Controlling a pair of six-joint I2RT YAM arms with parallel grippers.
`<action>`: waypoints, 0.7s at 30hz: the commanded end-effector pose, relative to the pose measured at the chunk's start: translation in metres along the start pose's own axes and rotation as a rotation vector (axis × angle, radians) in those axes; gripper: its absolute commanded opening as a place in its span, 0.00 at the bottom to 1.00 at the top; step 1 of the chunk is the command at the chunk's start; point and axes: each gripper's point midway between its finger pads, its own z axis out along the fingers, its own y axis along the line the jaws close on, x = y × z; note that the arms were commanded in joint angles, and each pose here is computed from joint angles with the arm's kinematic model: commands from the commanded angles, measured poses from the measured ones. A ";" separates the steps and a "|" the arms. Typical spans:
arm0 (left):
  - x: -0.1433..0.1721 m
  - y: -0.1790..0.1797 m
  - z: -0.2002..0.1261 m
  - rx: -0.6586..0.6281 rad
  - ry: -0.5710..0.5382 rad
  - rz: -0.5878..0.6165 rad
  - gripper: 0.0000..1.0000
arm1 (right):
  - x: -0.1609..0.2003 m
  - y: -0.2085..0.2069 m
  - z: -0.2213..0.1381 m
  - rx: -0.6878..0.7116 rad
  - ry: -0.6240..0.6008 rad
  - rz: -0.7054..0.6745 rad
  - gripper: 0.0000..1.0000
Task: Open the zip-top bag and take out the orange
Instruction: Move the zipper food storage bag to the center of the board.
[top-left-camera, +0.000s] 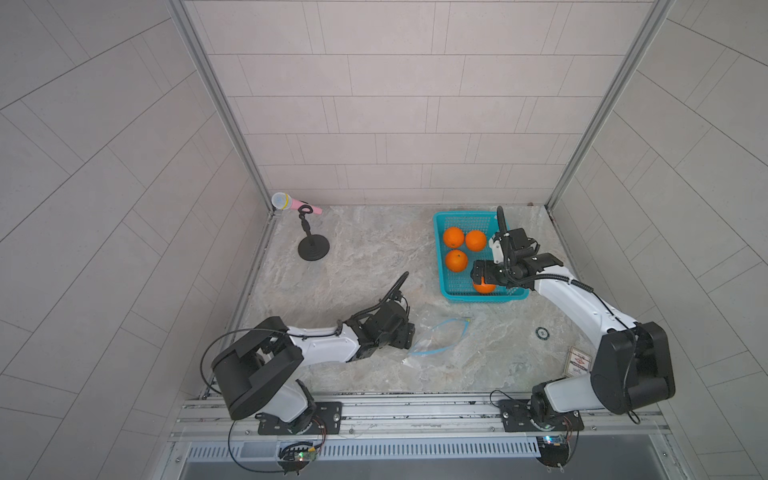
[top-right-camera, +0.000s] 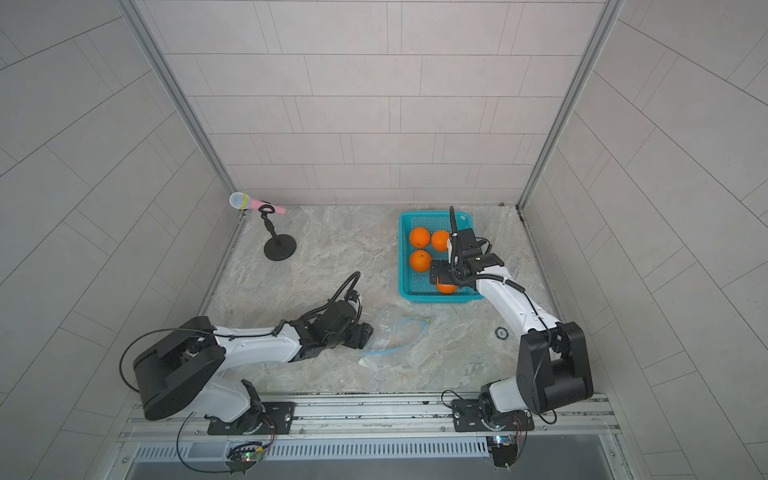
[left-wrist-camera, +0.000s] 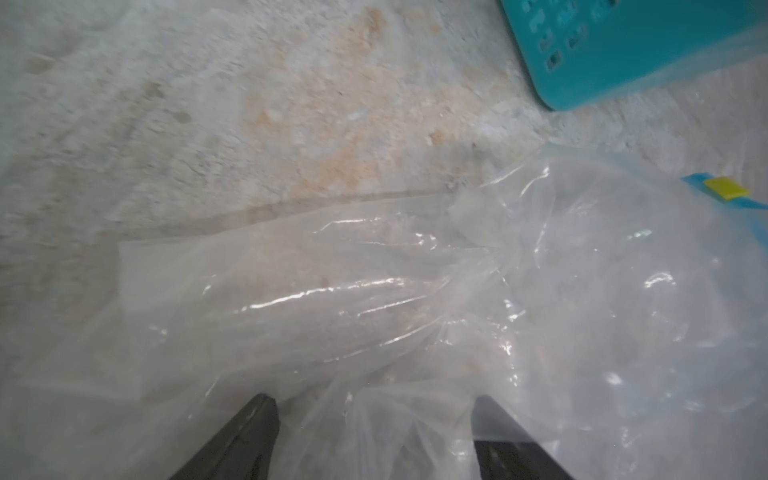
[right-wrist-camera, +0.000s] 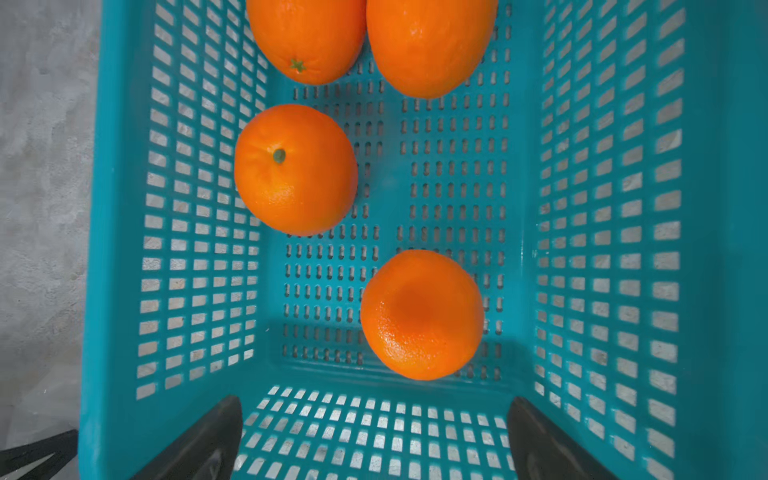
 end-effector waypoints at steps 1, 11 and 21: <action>-0.002 0.046 -0.008 -0.132 -0.031 -0.070 0.80 | -0.005 0.006 -0.010 -0.031 -0.045 0.002 1.00; -0.052 0.070 -0.028 -0.147 -0.079 -0.104 0.84 | -0.013 0.014 -0.029 -0.075 -0.109 -0.006 1.00; -0.169 0.121 -0.167 -0.603 -0.596 0.046 1.00 | -0.055 0.017 -0.084 -0.121 -0.526 -0.049 1.00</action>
